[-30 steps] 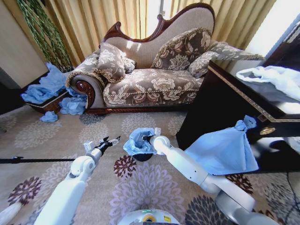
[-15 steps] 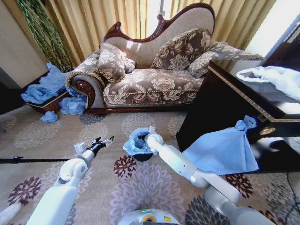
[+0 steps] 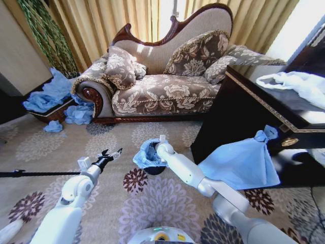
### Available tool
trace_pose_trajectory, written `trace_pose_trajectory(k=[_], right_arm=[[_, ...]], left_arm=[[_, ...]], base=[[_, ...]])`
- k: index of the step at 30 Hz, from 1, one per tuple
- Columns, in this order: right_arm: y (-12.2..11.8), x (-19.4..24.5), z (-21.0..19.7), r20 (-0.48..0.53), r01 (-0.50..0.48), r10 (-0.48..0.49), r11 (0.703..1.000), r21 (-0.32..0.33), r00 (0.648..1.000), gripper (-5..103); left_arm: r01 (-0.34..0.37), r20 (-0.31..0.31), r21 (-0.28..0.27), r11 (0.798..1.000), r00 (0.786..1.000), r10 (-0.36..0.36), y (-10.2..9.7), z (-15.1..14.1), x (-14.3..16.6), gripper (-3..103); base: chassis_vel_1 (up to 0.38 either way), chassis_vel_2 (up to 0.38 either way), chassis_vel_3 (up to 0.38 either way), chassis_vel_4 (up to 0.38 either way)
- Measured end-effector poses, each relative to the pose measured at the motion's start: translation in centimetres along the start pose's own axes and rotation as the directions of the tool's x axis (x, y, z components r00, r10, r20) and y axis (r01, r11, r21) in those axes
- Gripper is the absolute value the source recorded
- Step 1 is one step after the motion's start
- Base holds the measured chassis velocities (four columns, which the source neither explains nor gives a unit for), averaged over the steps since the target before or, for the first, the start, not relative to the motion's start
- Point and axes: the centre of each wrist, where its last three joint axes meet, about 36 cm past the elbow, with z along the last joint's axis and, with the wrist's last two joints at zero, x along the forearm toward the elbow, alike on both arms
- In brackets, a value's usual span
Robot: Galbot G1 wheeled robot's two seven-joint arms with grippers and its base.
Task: Place a garbage bag over the trash bin.
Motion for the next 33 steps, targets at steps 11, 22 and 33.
trace_pose_trajectory(k=[11, 22, 33], right_arm=[[0.3, 0.1, -0.1, 0.018, 0.001, -0.001, 1.000, -0.004, 1.000, 0], [0.1, -1.7, -1.4, 0.065, -0.002, 0.001, 1.000, 0.012, 0.998, 0], [0.5, -0.1, -0.9, 0.092, 0.000, -0.002, 1.000, 0.030, 0.996, 0]], left_arm=[[-0.038, -0.017, -0.007, 0.999, 0.999, 0.038, -1.8, 0.9, -0.5, 100], [-0.038, -0.020, -0.006, 0.999, 0.999, 0.038, -1.7, 1.2, -0.4, 100], [-0.042, -0.022, -0.010, 0.999, 0.999, 0.041, -1.2, 1.5, -0.6, 100]], base=[[0.000, 0.000, 0.000, 0.000], [0.000, 0.000, 0.000, 0.000], [0.000, 0.000, 0.000, 0.000]])
